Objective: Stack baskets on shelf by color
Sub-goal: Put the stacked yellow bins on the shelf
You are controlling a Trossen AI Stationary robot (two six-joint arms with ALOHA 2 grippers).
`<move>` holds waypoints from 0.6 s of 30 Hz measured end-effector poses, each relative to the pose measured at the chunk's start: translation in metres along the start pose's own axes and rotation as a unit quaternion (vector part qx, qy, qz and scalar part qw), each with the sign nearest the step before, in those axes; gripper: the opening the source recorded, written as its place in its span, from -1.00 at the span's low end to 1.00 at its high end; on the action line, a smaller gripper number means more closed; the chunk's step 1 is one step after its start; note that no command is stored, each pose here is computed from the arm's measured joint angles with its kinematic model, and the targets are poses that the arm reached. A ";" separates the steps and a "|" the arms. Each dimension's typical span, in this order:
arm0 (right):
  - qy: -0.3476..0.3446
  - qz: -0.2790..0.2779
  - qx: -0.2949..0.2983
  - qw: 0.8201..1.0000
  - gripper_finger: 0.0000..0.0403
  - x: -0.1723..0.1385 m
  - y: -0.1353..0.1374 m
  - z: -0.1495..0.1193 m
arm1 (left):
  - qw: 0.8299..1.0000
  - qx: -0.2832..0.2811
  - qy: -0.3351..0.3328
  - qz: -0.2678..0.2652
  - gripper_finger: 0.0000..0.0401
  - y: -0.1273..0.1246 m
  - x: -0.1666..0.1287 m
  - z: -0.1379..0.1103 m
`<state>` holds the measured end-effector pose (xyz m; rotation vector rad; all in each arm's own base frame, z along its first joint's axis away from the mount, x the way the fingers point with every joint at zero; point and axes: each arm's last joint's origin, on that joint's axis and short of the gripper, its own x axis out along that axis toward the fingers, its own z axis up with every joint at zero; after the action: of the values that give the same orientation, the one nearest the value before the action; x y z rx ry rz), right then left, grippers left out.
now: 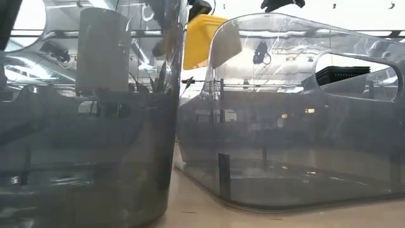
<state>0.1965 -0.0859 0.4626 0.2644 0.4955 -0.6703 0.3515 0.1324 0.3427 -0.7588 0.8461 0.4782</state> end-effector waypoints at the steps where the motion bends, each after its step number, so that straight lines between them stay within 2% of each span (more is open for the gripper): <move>1: -0.002 -0.002 0.001 1.000 -0.43 -0.004 -0.002 0.000 | 1.000 -0.003 -0.002 0.002 -0.93 -0.001 0.000 0.009; 8: -0.002 -0.015 0.007 1.000 -0.43 -0.019 -0.013 -0.004 | 0.997 -0.011 -0.072 0.004 -0.94 -0.014 0.007 0.061; 11: -0.001 -0.015 0.003 1.000 -0.43 -0.019 -0.013 -0.004 | 0.995 -0.044 -0.089 0.016 -0.93 -0.011 0.020 0.074; 18: 0.001 -0.013 -0.014 1.000 -0.43 -0.018 -0.013 -0.004 | 0.985 -0.149 -0.063 0.057 -0.93 0.007 0.056 0.078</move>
<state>0.1746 -0.0841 0.4676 0.2316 0.5099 -0.6873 0.4175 0.2011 0.3285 -0.9461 0.7093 0.7595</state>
